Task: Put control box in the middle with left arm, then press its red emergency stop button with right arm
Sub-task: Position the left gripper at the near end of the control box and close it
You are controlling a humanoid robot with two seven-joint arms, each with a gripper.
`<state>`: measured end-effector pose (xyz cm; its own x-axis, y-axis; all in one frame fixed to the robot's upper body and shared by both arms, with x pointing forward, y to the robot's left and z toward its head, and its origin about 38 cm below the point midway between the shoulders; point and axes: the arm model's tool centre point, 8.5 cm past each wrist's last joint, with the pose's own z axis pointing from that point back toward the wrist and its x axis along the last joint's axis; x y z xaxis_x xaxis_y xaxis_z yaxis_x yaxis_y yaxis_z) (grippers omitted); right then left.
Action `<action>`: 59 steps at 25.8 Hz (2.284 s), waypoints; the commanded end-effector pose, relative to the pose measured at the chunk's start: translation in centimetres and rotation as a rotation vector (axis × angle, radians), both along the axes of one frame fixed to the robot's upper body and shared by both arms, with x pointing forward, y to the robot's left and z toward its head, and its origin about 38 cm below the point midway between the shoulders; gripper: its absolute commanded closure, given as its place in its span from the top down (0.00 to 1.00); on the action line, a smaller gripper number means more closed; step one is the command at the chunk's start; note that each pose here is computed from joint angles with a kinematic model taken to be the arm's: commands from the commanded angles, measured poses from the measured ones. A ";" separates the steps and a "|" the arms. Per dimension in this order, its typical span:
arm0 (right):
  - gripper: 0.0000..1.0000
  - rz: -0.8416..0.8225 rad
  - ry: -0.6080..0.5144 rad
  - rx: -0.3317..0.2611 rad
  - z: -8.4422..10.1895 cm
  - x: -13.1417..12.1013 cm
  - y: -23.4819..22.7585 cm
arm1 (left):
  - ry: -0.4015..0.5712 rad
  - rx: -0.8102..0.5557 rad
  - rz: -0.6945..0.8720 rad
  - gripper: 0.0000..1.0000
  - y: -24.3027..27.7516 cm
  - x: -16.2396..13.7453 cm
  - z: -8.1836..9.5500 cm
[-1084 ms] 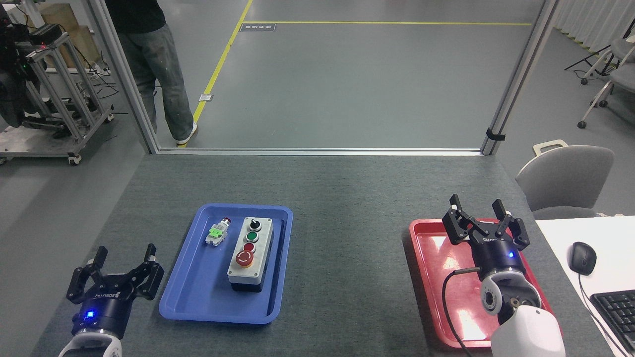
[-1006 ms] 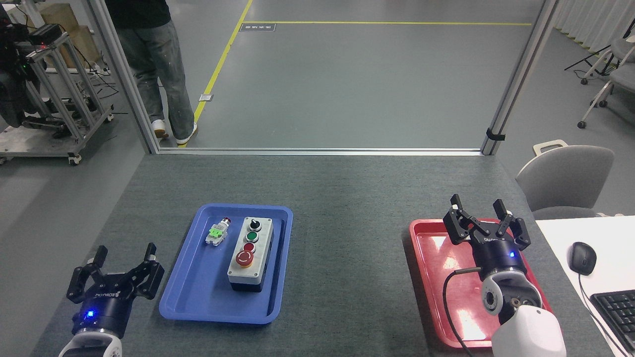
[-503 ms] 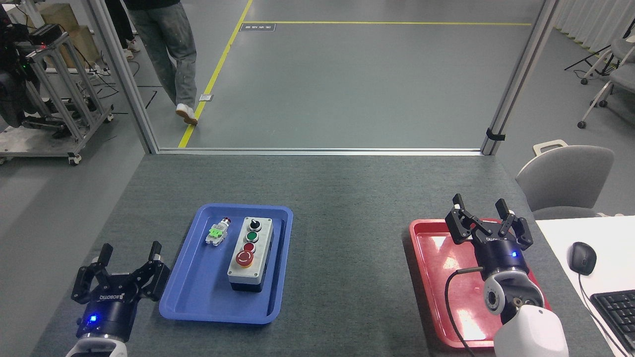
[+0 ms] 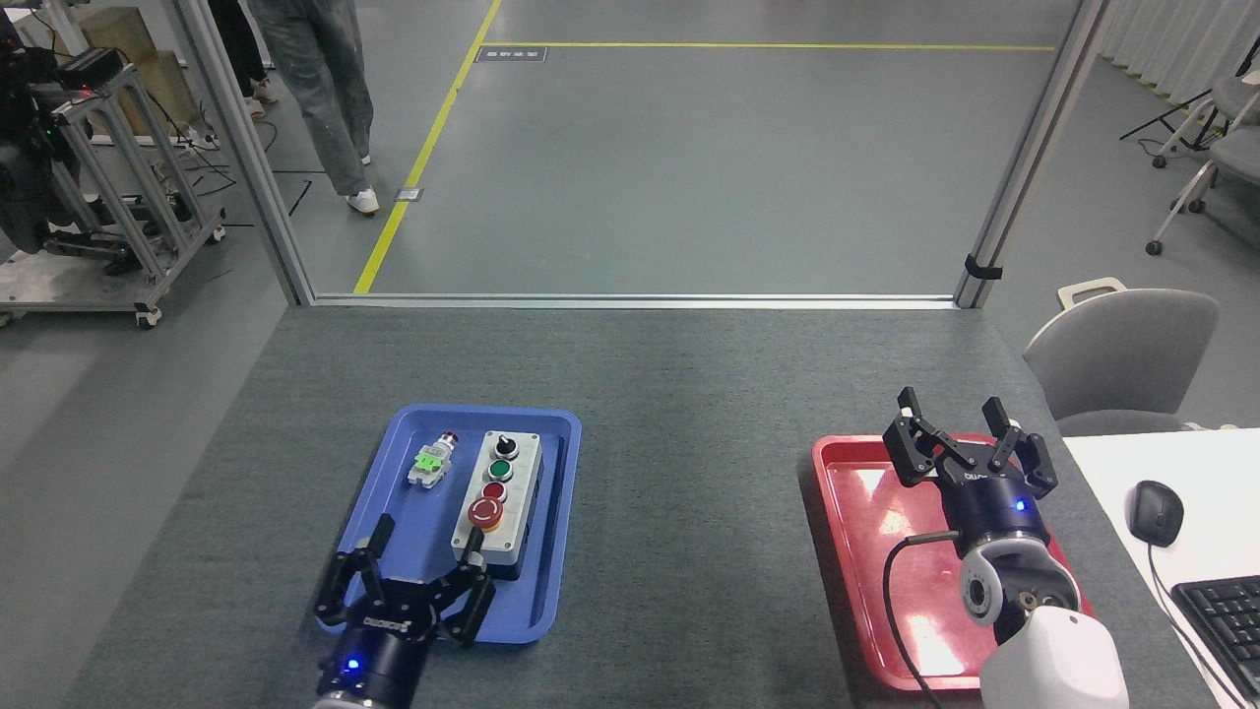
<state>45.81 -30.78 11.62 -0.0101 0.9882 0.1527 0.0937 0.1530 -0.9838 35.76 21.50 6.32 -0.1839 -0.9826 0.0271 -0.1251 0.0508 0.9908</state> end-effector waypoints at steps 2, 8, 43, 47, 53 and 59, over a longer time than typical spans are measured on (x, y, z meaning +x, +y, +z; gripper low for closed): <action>1.00 -0.001 0.000 0.000 0.0 0.0 -0.1 | 0.066 0.076 0.008 0.99 -3.7 0.6 -2.4; 1.00 -0.002 0.004 0.000 -0.1 0.0 -0.2 | 0.156 0.064 0.054 0.99 -6.0 3.1 -4.8; 1.00 -0.015 0.001 0.005 -0.1 -0.1 -0.8 | 0.289 0.155 0.167 0.99 -4.2 7.8 -7.6; 1.00 -0.020 0.009 0.012 -0.1 0.2 -0.7 | 0.301 0.164 0.169 0.99 -4.2 8.5 -7.7; 1.00 -0.010 0.002 0.011 0.1 0.4 -0.5 | 0.305 0.184 0.212 0.99 -3.2 8.7 -7.8; 1.00 -0.010 -0.011 0.026 1.2 1.9 -0.5 | 0.302 0.202 0.224 0.99 -1.9 8.7 -7.8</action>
